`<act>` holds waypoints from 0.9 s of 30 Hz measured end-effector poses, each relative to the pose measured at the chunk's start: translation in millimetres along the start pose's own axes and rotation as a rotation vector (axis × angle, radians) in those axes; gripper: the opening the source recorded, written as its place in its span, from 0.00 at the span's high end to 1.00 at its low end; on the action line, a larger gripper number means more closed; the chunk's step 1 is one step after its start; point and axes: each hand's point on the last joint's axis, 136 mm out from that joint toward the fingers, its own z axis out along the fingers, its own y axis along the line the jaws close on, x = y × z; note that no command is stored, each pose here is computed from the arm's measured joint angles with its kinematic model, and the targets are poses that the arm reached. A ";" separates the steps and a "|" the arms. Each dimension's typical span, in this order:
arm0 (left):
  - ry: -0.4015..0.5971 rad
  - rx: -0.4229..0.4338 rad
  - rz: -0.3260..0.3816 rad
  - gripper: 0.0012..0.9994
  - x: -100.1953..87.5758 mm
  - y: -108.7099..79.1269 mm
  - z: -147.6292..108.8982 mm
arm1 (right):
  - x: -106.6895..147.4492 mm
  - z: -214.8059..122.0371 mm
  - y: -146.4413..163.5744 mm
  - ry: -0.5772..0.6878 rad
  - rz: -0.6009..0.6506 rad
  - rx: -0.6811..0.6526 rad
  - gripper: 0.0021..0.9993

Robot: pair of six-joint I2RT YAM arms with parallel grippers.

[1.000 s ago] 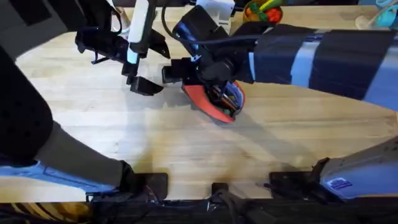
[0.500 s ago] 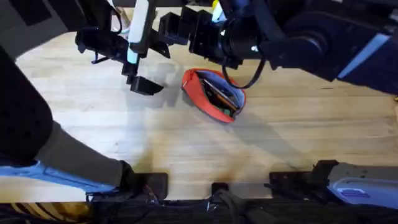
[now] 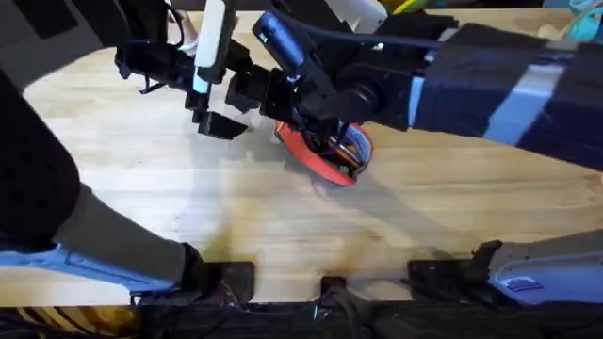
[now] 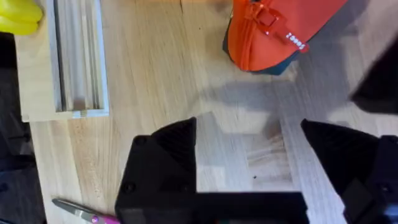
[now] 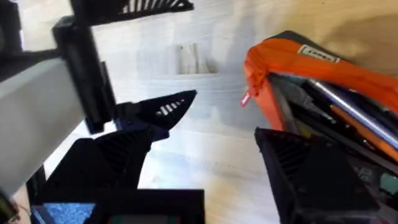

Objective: Unzip the bag, pick up the pens from the table one at a time and place them inside, then zip the bag closed.

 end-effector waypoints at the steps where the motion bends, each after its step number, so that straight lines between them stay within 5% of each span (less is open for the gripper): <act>1: 0.001 -0.001 0.001 0.01 0.2 0.3 -0.1 | -2.1 2.8 -3.1 -0.001 0.006 0.009 0.00; 17: 0.003 -0.004 -0.015 0.01 4.0 -1.2 -3.4 | -28.0 46.6 -46.8 -0.020 0.095 0.134 0.05; 27: 0.002 -0.002 -0.017 0.01 3.7 -1.8 -3.4 | -35.8 49.3 -60.3 -0.029 0.115 0.171 0.52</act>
